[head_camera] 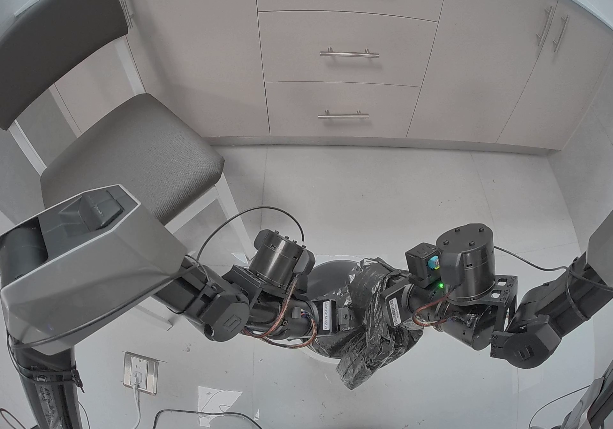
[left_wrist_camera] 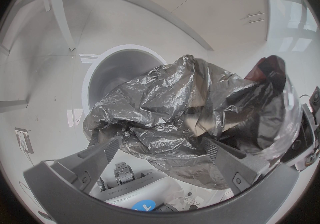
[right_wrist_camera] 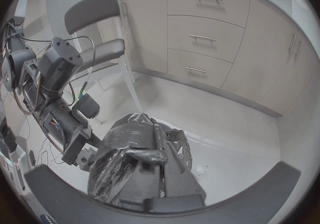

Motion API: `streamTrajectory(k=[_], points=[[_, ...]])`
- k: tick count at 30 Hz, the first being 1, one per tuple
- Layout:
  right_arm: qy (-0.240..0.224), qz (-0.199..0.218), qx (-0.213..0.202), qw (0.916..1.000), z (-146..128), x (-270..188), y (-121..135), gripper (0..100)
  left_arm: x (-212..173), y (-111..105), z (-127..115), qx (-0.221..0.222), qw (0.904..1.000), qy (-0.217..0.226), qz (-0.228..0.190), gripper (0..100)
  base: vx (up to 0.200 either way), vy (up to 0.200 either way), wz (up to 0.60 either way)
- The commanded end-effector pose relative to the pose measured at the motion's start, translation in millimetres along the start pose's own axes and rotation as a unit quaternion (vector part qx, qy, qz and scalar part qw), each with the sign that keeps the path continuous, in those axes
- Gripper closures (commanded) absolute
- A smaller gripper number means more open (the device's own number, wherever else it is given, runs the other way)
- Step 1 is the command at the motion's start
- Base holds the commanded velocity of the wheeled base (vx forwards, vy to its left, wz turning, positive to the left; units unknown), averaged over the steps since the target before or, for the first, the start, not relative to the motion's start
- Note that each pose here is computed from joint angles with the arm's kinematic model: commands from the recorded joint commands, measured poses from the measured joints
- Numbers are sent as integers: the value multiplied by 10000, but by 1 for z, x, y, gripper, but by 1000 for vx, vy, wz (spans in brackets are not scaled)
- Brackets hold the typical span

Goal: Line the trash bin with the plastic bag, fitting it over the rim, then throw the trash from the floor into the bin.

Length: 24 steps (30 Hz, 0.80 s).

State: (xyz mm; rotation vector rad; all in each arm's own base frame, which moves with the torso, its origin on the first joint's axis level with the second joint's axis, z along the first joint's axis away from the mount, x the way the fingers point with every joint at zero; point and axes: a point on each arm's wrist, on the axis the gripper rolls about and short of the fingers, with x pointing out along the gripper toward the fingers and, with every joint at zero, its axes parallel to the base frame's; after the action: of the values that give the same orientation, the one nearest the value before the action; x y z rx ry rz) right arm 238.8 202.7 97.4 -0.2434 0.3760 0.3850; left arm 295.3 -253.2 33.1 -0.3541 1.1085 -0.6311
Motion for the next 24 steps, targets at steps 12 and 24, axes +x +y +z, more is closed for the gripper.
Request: streamTrajectory(k=[12,24], points=[[19,-10,7,10000,-1,2,-1,100,-43,40,23,-312,9979,-495,296,0,0,0,0],[40,-44,17,10000,-2,2,-3,100,-36,66,27,-356,9968,-571,437,0,0,0,0]])
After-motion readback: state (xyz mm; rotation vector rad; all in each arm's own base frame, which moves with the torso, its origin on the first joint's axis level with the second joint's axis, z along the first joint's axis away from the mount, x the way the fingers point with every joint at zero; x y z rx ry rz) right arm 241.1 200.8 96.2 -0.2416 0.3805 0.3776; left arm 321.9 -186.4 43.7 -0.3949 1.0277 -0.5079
